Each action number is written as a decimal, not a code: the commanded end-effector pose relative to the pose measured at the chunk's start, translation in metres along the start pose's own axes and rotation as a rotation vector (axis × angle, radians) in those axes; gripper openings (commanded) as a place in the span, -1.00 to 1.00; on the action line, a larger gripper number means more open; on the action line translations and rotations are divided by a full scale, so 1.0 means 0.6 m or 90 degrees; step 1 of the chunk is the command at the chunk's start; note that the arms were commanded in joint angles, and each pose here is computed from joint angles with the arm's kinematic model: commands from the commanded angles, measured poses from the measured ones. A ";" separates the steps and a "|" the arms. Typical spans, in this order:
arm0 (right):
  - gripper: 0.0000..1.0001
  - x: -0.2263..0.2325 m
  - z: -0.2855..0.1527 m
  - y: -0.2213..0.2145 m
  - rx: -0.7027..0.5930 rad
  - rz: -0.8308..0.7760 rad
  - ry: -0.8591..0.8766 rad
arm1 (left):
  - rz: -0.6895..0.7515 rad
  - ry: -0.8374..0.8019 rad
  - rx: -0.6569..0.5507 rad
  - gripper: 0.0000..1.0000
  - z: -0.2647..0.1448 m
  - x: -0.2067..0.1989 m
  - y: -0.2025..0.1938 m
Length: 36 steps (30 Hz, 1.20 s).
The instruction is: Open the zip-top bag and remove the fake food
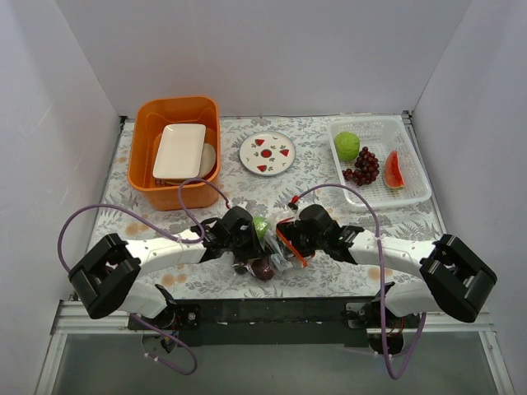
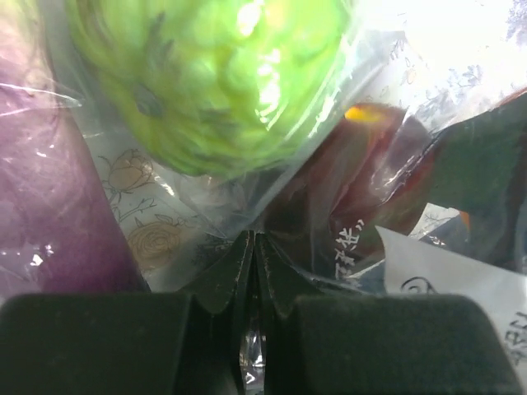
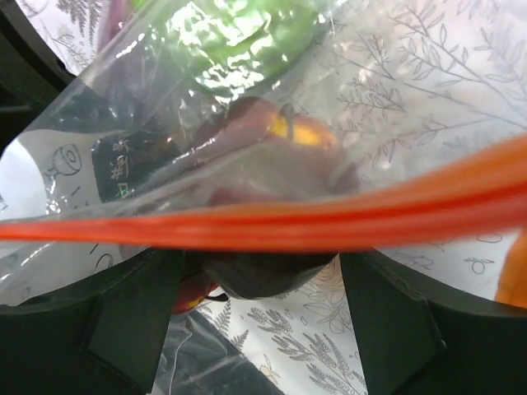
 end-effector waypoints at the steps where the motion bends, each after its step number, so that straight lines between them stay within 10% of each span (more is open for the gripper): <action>1: 0.68 0.026 0.015 0.026 -0.040 -0.030 0.000 | -0.001 -0.016 -0.005 -0.92 0.008 -0.001 -0.003; 7: 0.55 0.008 0.018 0.033 -0.070 -0.021 -0.061 | -0.004 0.002 -0.017 -0.92 0.007 0.007 0.000; 16: -0.25 0.011 -0.009 0.049 -0.097 -0.036 -0.079 | -0.044 0.089 -0.072 -0.93 -0.001 0.074 0.033; 36: -0.36 0.029 -0.097 0.084 -0.154 -0.075 -0.103 | -0.063 0.105 -0.081 -0.93 0.004 0.091 0.047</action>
Point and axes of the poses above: each gripper's point midway between its finger pads, its own z axis out along the fingers, its own x axis along the line the jaws close on, y = z × x, the point moved 3 cm from there along -z, back along the fingers
